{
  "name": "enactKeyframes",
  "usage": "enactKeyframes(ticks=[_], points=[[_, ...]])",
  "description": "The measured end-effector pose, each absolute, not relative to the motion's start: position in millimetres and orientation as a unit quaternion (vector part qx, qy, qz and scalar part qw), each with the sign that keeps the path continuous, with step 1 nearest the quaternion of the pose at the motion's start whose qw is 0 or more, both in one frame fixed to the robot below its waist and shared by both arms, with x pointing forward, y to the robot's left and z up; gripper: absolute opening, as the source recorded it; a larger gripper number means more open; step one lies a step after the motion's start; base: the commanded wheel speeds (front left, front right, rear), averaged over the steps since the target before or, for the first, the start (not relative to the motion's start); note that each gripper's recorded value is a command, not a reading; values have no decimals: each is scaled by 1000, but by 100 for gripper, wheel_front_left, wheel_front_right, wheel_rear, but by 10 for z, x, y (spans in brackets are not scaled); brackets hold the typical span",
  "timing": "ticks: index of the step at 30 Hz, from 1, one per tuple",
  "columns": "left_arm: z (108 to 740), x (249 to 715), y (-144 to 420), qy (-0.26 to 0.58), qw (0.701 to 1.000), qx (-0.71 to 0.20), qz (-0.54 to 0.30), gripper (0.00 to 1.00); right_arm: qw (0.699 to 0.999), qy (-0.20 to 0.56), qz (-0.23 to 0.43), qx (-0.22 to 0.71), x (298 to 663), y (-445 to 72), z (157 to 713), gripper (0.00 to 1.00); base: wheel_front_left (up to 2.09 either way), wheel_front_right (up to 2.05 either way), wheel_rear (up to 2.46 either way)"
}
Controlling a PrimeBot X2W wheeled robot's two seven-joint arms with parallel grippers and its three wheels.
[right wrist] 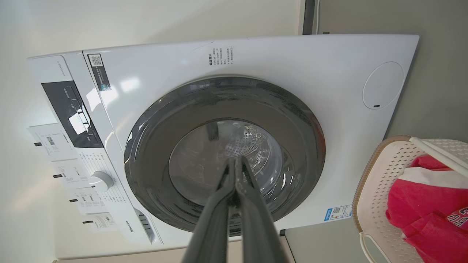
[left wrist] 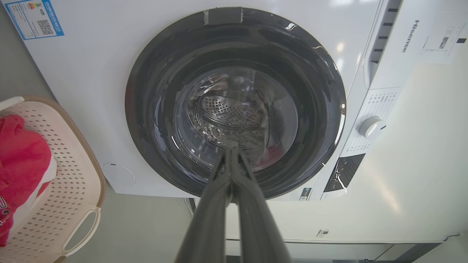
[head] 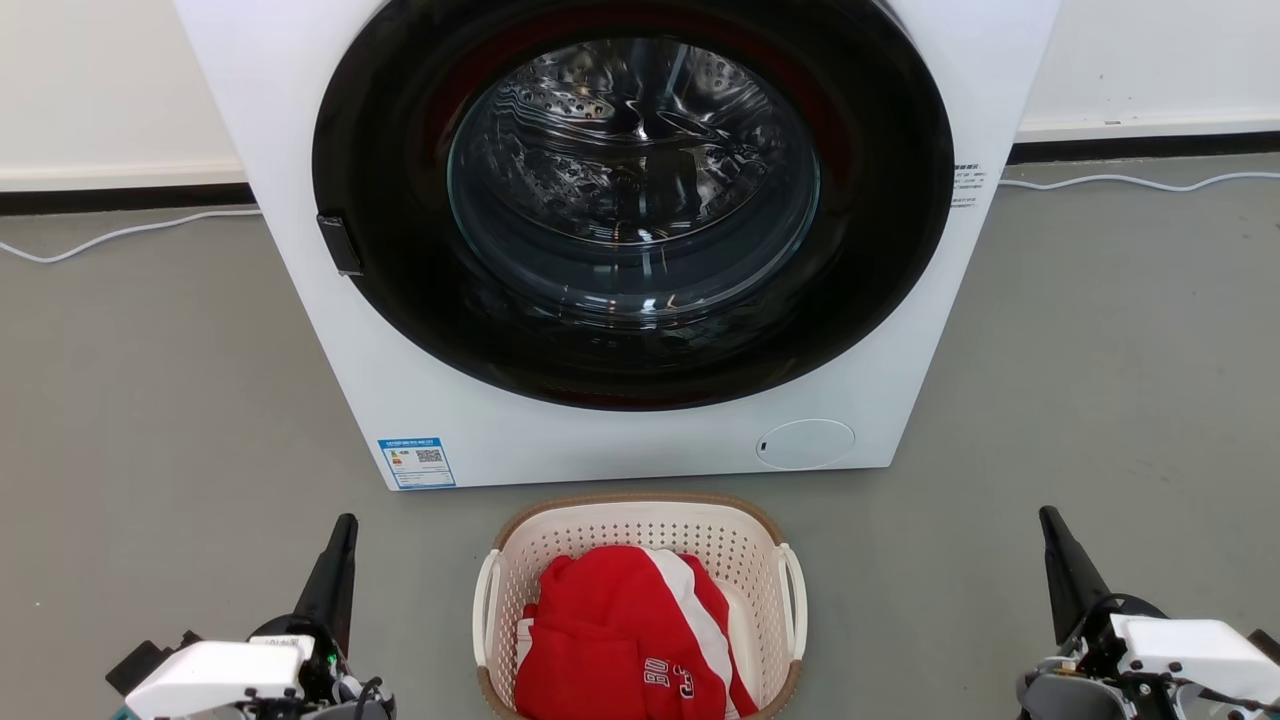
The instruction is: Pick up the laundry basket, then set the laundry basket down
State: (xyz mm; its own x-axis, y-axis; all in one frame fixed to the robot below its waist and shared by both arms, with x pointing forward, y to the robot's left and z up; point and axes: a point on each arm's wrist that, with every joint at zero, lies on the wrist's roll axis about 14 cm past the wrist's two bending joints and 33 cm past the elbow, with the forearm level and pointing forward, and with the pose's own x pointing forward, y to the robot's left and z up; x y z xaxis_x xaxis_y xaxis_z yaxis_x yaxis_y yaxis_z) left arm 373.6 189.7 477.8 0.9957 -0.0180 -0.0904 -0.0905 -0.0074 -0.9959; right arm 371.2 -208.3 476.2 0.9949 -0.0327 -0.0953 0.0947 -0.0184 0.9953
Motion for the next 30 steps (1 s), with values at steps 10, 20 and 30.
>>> enactKeyframes(ticks=[10, 20, 30], points=[[4381, 3502, 1886, 78, 695, -711, 73, 100, 692, 58, -84, 715, 3515, -2047, 4421, 100, 0, 0, 0], [4410, 3516, 1870, 72, 698, -708, 72, 100, 699, 52, -74, 709, 3549, -1990, 4490, 100, 0, 0, 0], [4422, 3519, 1870, 70, 719, -688, 73, 100, 737, 48, -72, 670, 3564, -2022, 4534, 100, 0, 0, 0]])
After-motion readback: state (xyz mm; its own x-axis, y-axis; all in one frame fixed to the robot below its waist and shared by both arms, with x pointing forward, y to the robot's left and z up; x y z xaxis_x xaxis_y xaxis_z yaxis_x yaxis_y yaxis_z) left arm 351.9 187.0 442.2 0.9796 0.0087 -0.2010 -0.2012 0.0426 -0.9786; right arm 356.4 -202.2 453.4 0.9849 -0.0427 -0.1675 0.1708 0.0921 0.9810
